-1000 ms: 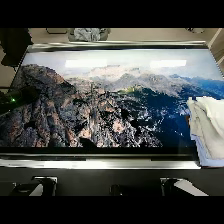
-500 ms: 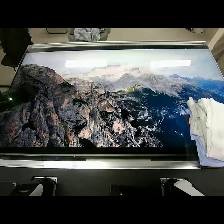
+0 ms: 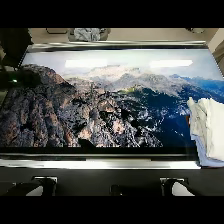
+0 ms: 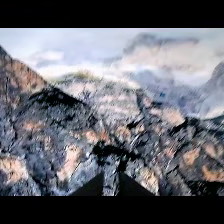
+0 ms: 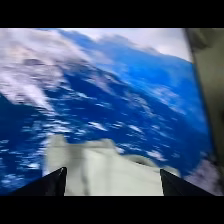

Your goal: Fold the shirts.

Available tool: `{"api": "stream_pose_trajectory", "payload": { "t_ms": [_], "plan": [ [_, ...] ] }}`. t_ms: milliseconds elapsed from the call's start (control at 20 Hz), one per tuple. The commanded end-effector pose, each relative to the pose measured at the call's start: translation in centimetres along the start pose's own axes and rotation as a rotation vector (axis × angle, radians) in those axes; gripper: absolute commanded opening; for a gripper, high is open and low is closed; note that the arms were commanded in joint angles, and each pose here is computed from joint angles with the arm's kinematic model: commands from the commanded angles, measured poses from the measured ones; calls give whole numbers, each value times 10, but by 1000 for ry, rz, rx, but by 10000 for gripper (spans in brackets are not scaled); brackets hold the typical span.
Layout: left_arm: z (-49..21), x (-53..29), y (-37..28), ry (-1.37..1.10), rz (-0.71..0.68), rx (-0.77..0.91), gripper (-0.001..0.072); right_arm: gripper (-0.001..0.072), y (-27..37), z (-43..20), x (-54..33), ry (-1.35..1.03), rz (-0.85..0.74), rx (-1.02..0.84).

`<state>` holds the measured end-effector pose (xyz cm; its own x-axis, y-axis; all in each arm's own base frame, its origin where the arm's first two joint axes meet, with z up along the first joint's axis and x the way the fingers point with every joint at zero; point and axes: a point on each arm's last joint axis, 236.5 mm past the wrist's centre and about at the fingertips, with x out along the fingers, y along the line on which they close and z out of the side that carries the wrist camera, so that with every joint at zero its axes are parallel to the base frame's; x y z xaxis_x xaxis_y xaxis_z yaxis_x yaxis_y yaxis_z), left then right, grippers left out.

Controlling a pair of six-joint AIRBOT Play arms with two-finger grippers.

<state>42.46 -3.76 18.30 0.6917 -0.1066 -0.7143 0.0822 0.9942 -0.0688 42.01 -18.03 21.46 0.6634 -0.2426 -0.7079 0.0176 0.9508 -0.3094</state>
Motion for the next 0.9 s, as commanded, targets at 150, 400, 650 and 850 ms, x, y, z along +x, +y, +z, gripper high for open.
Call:
{"api": "stream_pose_trajectory", "payload": {
  "t_ms": [150,400,650,850],
  "plan": [
    [-167,49,20,651,128,25,604,531,254,-107,32,566,579,-376],
    [-174,47,11,571,108,55,604,566,254,-132,39,639,551,-416],
    [-174,47,11,572,107,55,605,566,252,-132,40,638,546,-421],
    [-174,47,11,572,107,55,604,566,252,-132,40,638,546,-421]
  ]
}}
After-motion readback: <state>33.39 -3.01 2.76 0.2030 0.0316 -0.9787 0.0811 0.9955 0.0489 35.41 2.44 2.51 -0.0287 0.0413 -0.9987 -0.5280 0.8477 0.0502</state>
